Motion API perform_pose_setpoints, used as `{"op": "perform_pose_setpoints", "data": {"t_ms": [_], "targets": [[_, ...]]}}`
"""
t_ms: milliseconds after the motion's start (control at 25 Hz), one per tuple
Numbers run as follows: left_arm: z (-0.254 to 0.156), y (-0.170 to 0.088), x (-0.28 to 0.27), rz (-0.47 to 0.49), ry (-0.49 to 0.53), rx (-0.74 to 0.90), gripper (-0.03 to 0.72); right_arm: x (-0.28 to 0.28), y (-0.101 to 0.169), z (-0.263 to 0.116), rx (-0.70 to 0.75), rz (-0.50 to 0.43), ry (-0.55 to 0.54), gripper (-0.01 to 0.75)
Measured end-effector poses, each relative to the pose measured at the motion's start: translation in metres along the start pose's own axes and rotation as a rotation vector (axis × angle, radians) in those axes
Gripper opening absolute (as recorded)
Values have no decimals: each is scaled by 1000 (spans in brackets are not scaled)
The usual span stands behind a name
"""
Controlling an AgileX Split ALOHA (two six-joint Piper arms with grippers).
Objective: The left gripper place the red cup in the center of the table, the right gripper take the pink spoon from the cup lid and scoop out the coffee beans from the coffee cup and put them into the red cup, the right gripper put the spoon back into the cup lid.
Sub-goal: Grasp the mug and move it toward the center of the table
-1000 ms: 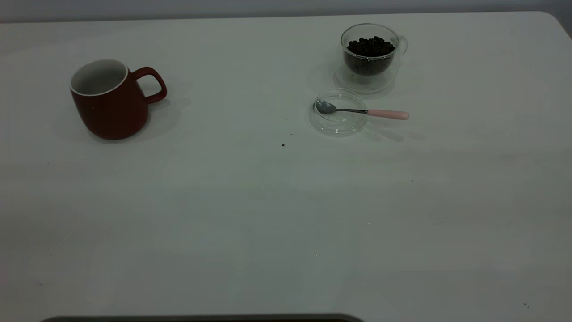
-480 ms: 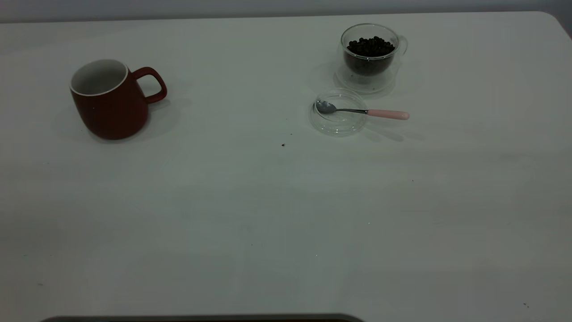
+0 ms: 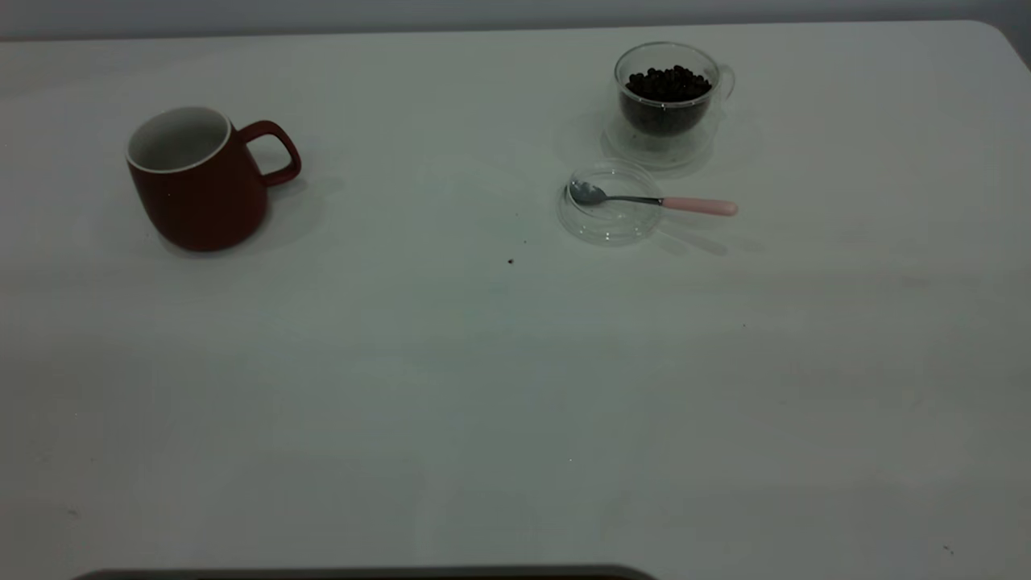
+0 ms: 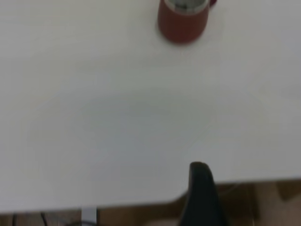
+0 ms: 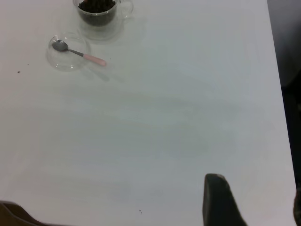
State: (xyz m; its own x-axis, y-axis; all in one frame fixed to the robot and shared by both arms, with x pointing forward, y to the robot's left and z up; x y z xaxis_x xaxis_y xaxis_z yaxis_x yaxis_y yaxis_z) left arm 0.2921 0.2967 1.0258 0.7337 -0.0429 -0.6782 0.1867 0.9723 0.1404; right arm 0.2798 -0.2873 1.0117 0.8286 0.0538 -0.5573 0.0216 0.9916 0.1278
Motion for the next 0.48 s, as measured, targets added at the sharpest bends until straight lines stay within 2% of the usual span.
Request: {"op": "perform_pose_setpoints", "data": {"t_ms": [200,280,480], "targets": [[58,13,12,-14,66,6,588,0,0,0,0,0,0,413],[75,17,29,-32,139,33,588,0,0,0,0,0,0,413],[102,25,76,-96,280,254,588,0,0,0,0,0,0,413]]}}
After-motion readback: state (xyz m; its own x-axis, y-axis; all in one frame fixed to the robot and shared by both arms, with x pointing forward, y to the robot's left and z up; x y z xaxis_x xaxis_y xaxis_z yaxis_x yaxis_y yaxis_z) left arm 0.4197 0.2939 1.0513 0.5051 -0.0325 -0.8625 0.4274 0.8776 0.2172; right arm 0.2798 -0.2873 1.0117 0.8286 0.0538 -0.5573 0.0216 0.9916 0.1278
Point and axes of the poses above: a point on each arm's last joint axis where the gripper is mounted, x pointing out along that axis toward the gripper, y along the wrist's bending axis when the last joint is at zero, z = x × y, the point moved 5 cm from there along x, pointing out along that axis toward the gripper, and after that the axes turned 12 degrees about x, right-handed, at the moved point
